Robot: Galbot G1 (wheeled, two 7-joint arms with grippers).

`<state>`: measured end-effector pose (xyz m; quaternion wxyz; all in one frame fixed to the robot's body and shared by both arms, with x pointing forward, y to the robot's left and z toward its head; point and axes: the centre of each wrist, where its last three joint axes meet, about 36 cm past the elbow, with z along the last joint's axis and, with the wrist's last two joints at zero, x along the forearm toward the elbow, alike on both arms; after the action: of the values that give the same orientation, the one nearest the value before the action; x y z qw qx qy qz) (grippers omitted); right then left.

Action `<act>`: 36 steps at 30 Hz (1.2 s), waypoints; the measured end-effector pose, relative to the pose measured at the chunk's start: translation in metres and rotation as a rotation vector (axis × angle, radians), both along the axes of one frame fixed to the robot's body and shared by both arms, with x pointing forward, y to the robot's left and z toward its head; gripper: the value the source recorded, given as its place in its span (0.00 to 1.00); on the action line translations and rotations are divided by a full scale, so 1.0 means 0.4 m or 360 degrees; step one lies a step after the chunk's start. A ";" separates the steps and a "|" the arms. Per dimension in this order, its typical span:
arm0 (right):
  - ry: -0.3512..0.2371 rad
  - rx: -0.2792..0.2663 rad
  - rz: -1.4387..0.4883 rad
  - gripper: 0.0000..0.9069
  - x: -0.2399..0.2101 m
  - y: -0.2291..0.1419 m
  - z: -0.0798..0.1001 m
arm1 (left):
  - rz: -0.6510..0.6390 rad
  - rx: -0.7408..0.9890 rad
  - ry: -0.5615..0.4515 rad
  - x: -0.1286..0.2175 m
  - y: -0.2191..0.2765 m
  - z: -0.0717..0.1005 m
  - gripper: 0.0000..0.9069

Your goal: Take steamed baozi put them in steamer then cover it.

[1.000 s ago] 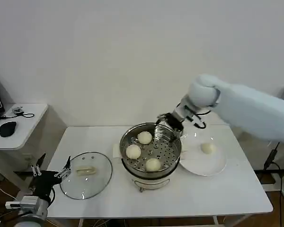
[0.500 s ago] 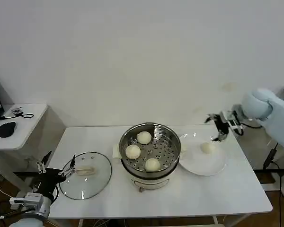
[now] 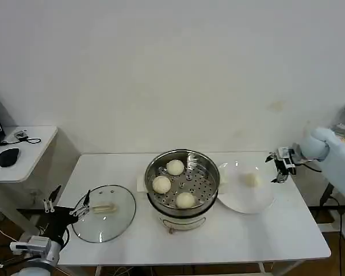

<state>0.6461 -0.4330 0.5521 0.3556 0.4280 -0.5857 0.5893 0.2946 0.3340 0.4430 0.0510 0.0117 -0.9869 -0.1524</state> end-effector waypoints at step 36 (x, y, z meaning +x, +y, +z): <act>0.0140 -0.0078 -0.0139 0.93 0.158 0.068 -0.243 | 0.0046 0.0012 0.0019 0.004 0.029 -0.014 1.00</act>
<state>0.7094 -0.4059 0.4548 0.4168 0.4188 -0.5731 0.5679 0.2960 0.3457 0.4376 0.0592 0.0253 -0.9857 -0.1555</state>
